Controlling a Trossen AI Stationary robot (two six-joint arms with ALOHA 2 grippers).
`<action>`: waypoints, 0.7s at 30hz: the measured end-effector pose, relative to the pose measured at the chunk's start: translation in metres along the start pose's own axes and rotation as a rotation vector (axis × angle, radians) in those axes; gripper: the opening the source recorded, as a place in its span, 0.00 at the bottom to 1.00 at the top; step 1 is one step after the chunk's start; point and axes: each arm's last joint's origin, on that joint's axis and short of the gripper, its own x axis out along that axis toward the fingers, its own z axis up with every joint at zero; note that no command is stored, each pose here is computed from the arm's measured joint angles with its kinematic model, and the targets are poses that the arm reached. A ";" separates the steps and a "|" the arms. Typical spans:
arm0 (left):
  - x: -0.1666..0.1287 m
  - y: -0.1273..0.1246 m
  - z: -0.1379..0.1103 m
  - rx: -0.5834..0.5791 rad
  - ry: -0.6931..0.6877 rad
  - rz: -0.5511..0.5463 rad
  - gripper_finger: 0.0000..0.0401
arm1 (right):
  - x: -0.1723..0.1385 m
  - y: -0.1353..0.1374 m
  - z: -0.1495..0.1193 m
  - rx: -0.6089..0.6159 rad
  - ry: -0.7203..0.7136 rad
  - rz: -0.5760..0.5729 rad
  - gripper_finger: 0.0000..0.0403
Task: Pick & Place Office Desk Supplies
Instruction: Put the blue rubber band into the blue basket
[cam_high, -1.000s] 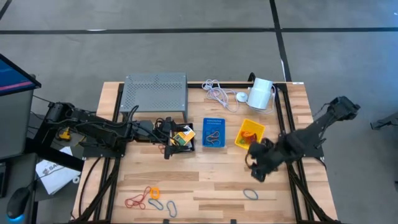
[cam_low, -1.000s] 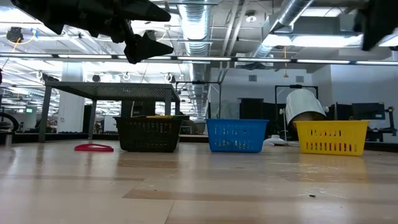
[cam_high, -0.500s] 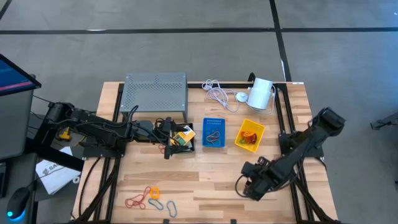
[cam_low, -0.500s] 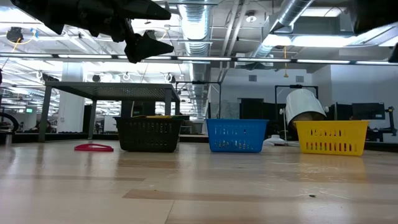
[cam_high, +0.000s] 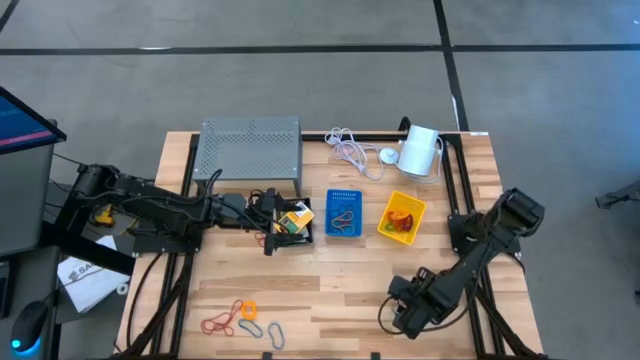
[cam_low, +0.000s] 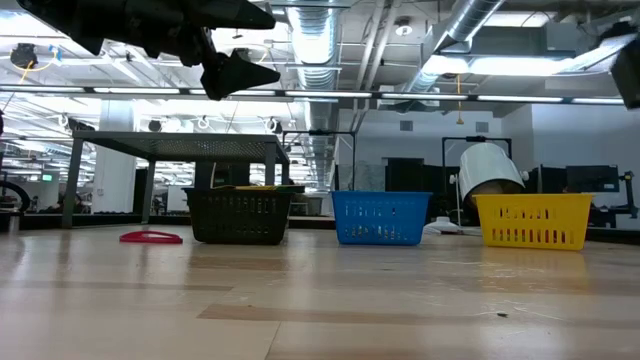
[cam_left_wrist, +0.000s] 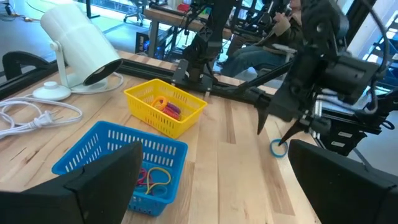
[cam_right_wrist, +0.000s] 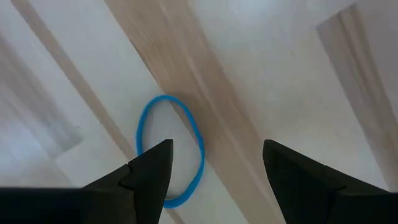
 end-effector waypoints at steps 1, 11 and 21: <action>0.000 0.000 0.000 0.000 -0.003 -0.001 0.99 | 0.003 0.001 -0.001 -0.004 0.007 -0.009 0.61; 0.000 0.000 0.001 0.000 -0.009 -0.002 0.99 | 0.019 0.004 -0.004 -0.010 0.027 -0.049 0.60; 0.000 0.000 0.001 0.004 -0.008 -0.002 0.99 | 0.018 0.005 -0.003 0.017 0.027 -0.034 0.21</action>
